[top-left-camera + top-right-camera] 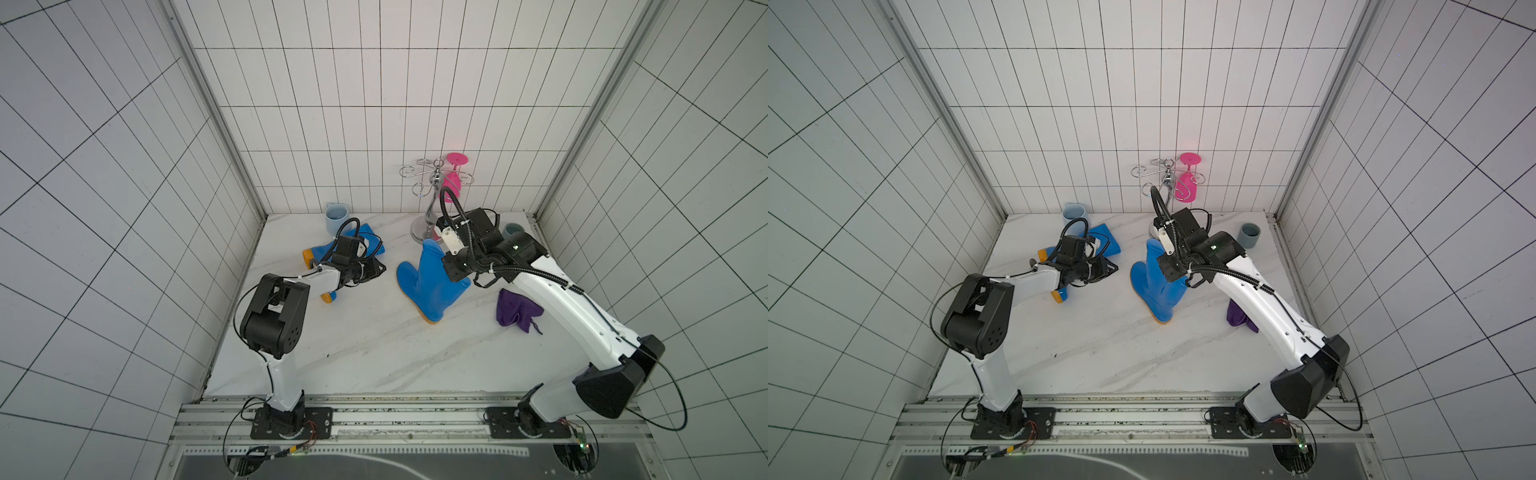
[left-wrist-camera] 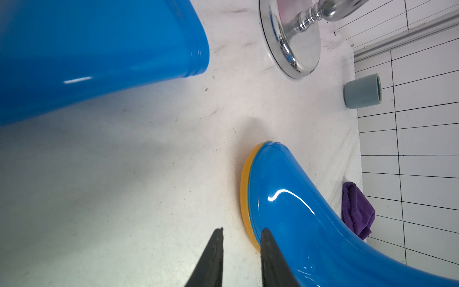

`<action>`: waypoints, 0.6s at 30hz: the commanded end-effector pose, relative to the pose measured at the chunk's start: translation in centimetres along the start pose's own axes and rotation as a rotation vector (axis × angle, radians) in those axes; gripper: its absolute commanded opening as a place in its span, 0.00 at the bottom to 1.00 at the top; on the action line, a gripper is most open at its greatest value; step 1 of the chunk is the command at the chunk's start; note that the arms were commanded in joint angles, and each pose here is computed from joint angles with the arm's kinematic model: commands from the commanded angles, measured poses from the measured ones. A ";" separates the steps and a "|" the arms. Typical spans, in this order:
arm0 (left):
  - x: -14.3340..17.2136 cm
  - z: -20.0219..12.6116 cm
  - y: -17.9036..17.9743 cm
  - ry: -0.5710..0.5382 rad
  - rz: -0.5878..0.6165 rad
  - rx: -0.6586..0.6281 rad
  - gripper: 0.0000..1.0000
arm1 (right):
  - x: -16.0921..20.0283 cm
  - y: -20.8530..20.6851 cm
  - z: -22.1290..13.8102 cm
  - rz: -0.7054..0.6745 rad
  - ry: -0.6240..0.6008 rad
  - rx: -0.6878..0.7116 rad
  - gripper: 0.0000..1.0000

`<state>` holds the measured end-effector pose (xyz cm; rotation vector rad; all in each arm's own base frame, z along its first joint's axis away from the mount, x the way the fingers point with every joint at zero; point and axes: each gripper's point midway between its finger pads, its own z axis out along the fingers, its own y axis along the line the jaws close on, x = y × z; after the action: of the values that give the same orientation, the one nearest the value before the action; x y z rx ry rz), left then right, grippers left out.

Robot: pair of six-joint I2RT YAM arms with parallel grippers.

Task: Wipe the rubber boots with a cloth
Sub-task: Move the rubber boot to the center of the board.

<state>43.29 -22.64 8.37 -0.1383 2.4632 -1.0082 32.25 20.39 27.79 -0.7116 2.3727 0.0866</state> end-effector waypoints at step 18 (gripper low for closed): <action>-0.2 2.4 -1.0 0.043 0.005 0.046 0.28 | -3.5 -4.9 -1.5 -0.500 -0.089 0.356 0.00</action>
<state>44.21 -23.83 7.35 -0.1209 2.4838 -1.0455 35.37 17.66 30.06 -1.0219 2.1077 -0.3977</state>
